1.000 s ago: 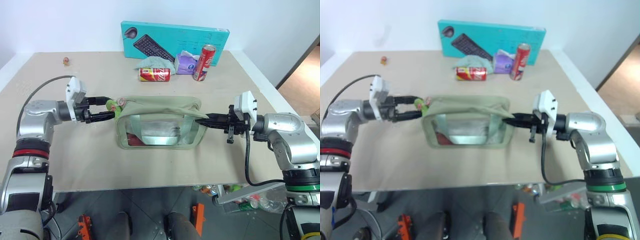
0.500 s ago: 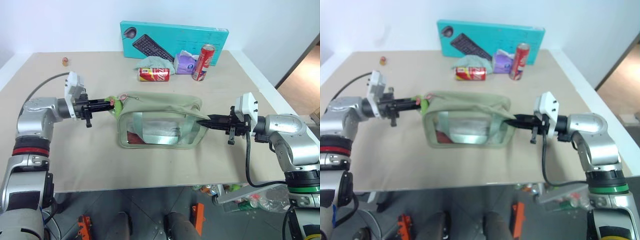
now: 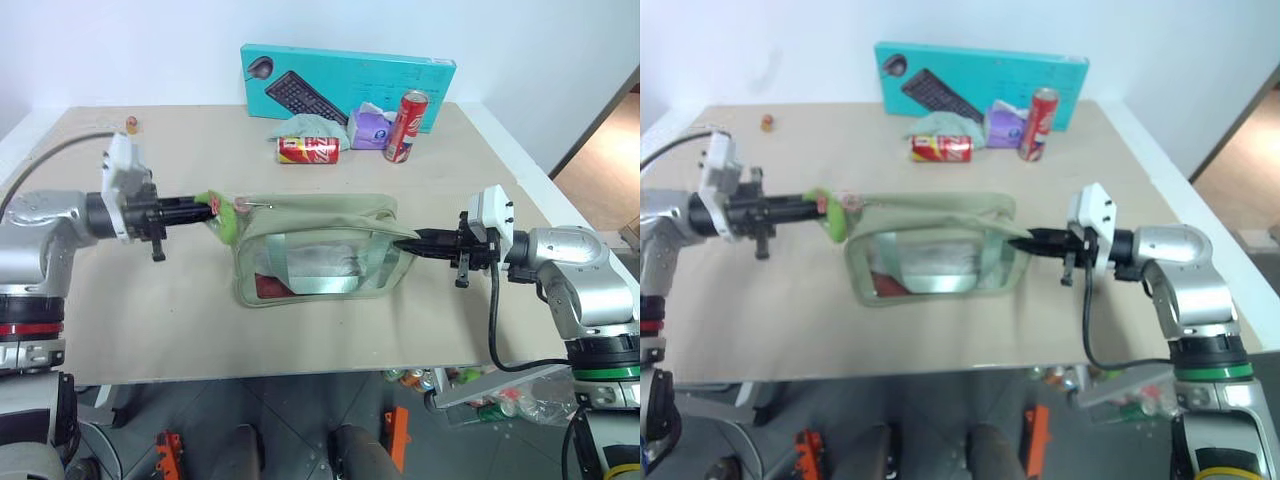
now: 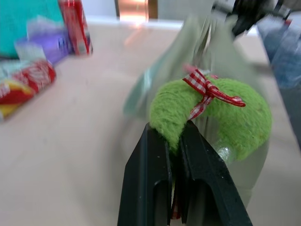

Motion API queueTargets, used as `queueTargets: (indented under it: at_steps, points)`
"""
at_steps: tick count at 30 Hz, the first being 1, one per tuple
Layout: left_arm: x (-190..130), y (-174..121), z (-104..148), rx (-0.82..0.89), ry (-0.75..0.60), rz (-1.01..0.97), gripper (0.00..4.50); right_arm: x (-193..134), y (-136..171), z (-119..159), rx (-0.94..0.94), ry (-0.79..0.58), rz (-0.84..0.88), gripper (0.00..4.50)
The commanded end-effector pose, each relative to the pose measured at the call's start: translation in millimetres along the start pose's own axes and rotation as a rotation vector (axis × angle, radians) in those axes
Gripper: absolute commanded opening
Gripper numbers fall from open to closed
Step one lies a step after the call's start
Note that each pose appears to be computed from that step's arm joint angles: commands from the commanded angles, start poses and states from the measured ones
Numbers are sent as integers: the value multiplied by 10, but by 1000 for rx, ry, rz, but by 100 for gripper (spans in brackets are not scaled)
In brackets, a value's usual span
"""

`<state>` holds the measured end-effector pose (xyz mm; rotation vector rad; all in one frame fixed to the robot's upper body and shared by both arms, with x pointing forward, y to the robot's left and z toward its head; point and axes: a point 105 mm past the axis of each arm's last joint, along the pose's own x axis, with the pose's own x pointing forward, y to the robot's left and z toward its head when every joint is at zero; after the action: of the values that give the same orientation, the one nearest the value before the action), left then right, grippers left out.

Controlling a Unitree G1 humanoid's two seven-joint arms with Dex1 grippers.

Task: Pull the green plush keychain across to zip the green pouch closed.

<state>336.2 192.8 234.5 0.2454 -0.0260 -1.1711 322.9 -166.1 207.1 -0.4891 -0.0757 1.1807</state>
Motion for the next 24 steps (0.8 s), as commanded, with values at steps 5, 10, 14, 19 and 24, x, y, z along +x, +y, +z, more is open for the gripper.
queueTargets:
  at_steps: [5, 10, 14, 19, 24]
  points:
    - [106, -31, 476, 105, -115, -20, 2, -29, -33, 39, -27, 4, -8, 0]
    - [226, -33, 799, 144, -210, -35, 2, -43, -28, 23, -26, 9, -14, 0]
    - [450, -156, 906, 165, -256, -99, 2, -56, -35, 11, -28, 15, -19, 0]
    - [658, -267, 850, 176, -245, -148, 2, -66, -43, 3, -30, 18, -22, 0]
    - [900, -368, 828, 206, -230, -196, 2, -70, -48, 2, -33, 21, -25, 0]
